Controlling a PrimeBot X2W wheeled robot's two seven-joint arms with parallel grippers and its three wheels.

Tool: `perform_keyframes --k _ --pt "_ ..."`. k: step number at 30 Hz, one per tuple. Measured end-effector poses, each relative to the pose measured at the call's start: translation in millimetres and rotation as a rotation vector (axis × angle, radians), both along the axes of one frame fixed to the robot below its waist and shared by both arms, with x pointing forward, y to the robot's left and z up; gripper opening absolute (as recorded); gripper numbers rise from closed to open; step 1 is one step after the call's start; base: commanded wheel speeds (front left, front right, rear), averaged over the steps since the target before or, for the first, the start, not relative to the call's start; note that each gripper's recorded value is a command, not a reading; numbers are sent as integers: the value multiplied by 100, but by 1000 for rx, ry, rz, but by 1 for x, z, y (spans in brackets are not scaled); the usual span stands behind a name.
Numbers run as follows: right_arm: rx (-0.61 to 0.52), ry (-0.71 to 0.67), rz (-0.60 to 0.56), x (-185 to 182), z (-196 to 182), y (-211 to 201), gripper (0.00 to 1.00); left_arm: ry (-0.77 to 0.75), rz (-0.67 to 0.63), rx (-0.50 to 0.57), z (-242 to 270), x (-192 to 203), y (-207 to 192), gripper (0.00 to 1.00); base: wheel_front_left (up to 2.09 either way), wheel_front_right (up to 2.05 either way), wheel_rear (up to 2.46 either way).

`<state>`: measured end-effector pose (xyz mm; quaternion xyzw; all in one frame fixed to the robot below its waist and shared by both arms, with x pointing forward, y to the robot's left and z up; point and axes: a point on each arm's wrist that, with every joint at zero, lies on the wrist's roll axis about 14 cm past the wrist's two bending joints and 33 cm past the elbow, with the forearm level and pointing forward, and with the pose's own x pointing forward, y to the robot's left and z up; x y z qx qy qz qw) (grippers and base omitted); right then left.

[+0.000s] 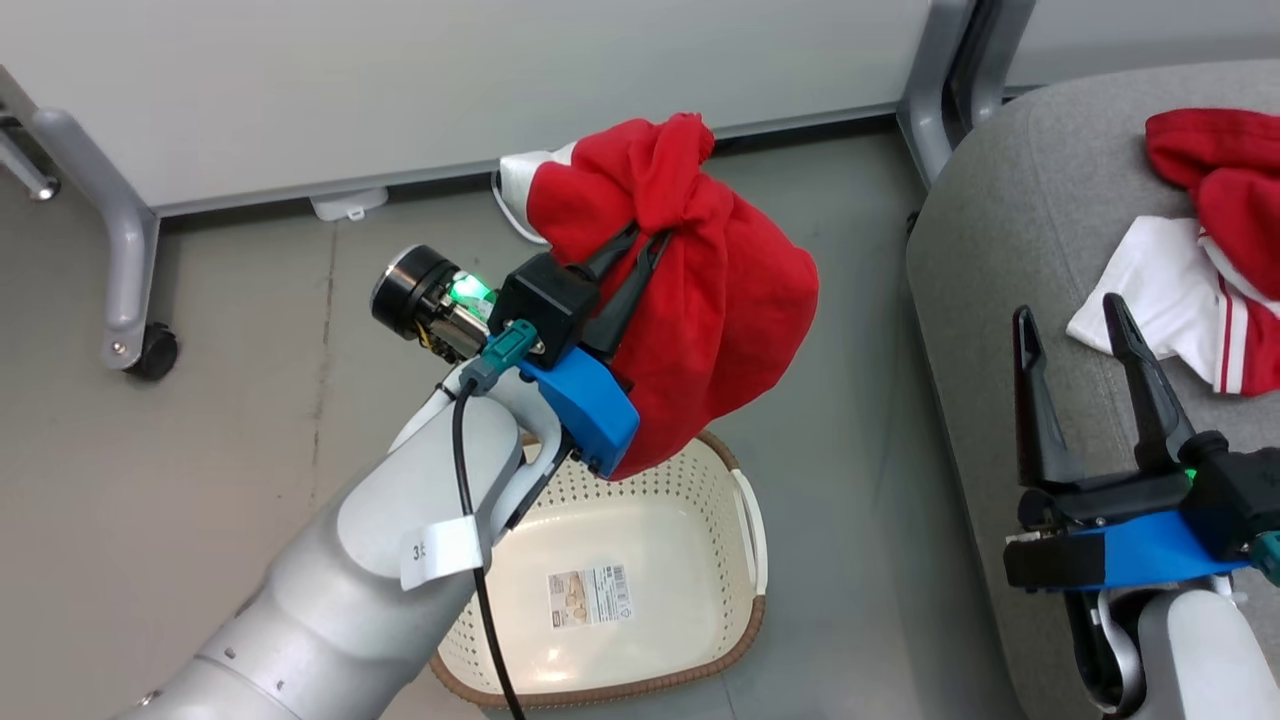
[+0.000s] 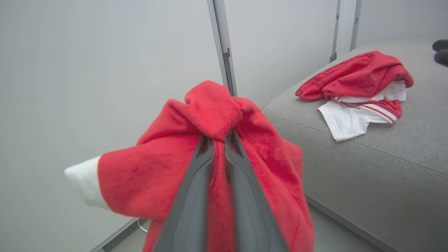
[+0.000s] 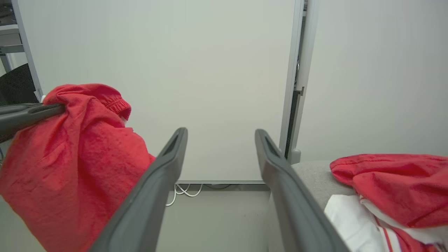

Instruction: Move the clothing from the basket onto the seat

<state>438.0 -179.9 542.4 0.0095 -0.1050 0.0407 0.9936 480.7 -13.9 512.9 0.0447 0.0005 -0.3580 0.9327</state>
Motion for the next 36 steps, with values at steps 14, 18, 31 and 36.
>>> perform_keyframes --k 14,18,31,36 --pt "19 -33 17 -20 15 7 100 -57 -3 -10 24 -23 2 0 0 0 0" --pt "22 -44 68 -19 18 25 100 -57 -4 -8 23 -22 2 0 0 0 0" --pt "75 -27 334 -4 17 113 100 -52 -16 -7 17 -16 -2 0 0 0 0" --pt "70 10 392 4 6 133 100 -48 -23 -9 14 -14 -4 0 0 0 0"
